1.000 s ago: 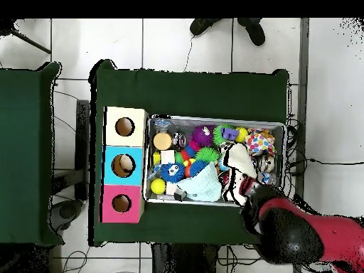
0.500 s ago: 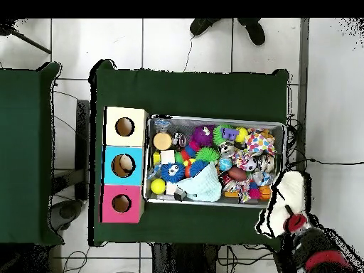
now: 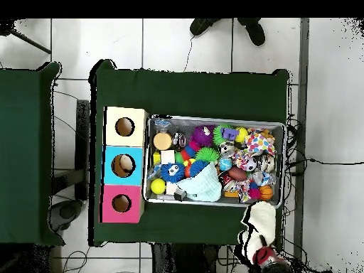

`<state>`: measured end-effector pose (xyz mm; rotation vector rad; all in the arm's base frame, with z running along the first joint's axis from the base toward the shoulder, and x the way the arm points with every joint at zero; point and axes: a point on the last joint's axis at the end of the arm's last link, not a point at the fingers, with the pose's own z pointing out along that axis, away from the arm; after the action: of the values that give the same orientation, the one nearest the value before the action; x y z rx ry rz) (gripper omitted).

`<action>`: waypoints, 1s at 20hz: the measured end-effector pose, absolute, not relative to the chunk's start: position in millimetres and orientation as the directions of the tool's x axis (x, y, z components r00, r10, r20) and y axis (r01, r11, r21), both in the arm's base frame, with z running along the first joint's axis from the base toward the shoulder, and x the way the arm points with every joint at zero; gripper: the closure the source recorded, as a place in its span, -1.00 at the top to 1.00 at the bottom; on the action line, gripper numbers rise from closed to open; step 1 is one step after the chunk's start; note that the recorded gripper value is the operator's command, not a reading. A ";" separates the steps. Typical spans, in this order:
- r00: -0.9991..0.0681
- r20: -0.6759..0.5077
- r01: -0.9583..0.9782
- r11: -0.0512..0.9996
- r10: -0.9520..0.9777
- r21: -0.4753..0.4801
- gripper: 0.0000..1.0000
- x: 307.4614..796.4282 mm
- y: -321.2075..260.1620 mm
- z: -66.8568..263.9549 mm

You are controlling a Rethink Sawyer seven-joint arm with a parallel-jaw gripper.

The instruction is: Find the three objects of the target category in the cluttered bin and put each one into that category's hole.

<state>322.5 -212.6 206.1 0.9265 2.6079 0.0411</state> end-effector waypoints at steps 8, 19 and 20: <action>-0.697 -0.493 0.519 0.841 0.520 0.152 -1.00 365.1 -186.3 222.6; -0.581 -0.742 0.343 0.928 0.334 0.149 -1.00 402.8 -163.1 252.2; -0.559 -0.768 0.328 0.934 0.311 0.140 -1.00 406.0 -163.5 257.0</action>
<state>406.0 -163.5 257.0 0.4509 2.1996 -0.0243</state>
